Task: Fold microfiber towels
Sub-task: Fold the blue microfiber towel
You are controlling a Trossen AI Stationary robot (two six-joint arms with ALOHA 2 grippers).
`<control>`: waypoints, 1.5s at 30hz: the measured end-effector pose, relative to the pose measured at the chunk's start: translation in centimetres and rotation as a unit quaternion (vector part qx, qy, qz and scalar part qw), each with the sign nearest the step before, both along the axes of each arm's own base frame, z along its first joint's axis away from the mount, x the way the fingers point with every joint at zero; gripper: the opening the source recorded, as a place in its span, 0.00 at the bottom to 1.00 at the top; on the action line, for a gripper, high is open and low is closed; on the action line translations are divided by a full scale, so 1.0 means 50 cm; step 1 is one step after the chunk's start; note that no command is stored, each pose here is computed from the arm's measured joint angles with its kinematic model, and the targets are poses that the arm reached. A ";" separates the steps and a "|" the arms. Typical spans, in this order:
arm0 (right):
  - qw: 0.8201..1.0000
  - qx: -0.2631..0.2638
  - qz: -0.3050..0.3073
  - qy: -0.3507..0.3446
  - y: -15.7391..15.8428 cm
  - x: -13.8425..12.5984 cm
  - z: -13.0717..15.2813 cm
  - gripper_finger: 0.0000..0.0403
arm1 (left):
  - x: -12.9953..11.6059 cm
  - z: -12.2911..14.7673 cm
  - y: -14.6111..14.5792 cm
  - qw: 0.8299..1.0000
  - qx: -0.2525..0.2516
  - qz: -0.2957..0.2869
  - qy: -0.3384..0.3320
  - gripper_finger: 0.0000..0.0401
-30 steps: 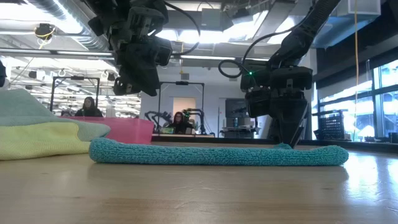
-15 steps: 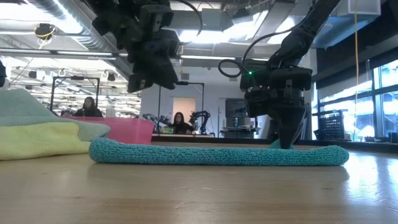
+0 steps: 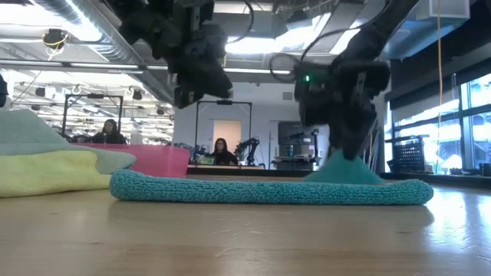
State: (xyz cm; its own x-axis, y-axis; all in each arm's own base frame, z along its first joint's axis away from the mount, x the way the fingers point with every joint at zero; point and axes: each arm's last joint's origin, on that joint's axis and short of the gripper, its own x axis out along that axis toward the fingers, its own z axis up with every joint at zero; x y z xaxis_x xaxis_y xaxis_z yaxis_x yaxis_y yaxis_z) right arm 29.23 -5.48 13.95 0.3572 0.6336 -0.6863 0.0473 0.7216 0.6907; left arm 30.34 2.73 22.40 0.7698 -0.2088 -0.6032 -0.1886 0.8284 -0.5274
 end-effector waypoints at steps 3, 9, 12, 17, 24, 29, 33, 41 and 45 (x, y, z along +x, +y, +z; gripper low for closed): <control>0.999 -0.016 0.016 -0.045 0.002 0.006 0.033 0.01 | 0.007 0.009 0.003 1.000 0.006 -0.003 -0.030 0.17; 0.992 -0.068 0.032 -0.099 0.012 0.010 0.086 0.03 | 0.023 0.014 0.022 0.996 0.022 0.005 -0.081 0.17; 0.990 -0.083 0.033 -0.109 0.018 0.008 0.099 0.03 | 0.039 0.007 0.031 0.994 0.016 0.004 -0.104 0.17; 0.991 -0.080 0.043 -0.095 0.032 0.005 0.098 0.01 | 0.071 -0.033 0.035 0.995 -0.011 -0.014 -0.102 0.17; 0.991 -0.077 0.052 -0.092 0.045 0.005 0.098 0.03 | 0.150 -0.057 0.032 0.993 -0.008 -0.057 -0.100 0.22; 0.992 -0.076 0.055 -0.088 0.049 0.004 0.097 0.01 | 0.193 -0.067 0.033 0.992 0.000 -0.083 -0.098 0.25; 0.993 -0.072 0.056 -0.074 0.049 0.000 0.095 0.02 | 0.204 -0.088 0.031 0.991 -0.022 -0.106 -0.080 0.26; 0.993 -0.072 0.056 -0.072 0.050 -0.003 0.098 0.01 | 0.208 -0.100 0.016 0.990 -0.003 -0.120 -0.072 0.26; 0.992 -0.074 0.056 -0.082 0.049 0.002 0.111 0.02 | 0.203 -0.108 0.012 0.991 0.017 -0.126 -0.052 0.26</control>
